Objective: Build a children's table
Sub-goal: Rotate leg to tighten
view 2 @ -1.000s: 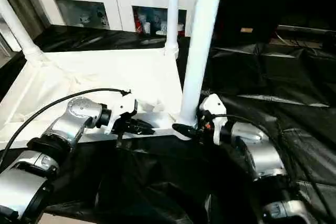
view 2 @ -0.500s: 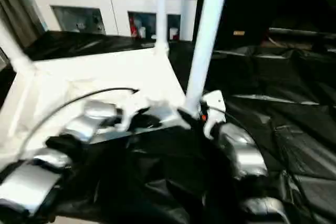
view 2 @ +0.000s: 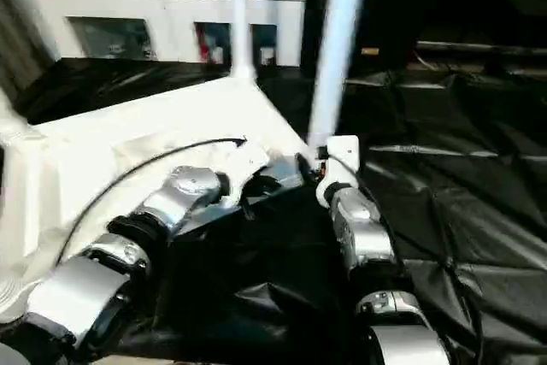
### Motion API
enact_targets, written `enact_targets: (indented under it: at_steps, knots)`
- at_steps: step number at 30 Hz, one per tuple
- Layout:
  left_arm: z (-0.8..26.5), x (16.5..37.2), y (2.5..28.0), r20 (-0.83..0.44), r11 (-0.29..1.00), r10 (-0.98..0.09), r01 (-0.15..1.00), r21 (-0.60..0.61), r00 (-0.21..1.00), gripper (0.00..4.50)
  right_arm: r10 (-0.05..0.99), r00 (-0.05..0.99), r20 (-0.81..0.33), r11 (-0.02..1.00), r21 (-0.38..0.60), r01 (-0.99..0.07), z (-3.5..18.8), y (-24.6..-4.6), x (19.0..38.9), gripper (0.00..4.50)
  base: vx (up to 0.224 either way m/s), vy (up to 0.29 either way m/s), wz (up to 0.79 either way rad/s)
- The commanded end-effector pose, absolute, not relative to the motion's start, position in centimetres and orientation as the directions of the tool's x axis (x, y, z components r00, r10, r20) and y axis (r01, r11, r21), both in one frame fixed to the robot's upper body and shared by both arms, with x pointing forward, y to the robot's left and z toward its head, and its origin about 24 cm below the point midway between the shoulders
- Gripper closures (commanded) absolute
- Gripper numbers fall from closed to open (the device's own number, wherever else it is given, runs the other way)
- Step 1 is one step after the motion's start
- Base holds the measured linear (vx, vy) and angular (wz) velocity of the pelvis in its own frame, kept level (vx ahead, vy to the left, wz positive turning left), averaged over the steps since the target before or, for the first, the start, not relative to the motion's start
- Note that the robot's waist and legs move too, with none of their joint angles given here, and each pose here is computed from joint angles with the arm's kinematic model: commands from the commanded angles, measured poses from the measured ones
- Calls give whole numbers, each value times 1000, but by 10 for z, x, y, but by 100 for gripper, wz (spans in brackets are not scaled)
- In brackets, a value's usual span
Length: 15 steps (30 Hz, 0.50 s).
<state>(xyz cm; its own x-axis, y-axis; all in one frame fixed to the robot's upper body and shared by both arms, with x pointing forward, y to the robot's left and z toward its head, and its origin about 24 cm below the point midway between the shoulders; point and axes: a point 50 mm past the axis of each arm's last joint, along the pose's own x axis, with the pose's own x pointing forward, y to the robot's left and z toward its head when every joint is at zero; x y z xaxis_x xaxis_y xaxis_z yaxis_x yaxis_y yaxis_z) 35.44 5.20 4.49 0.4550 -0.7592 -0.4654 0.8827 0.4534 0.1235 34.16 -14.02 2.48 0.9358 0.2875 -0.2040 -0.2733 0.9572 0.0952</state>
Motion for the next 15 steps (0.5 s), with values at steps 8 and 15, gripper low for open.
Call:
enact_targets:
  at_steps: [8,15]
  knots:
    - [68,354,67,-417,236,-862,956,175,289,450,700,685,-200,702,16,-712,44,-150,315,76,20,-10,1]
    - [65,336,87,-425,13,-904,997,82,47,450,771,589,-241,595,-55,-802,58,-176,305,76,30,-12,-1]
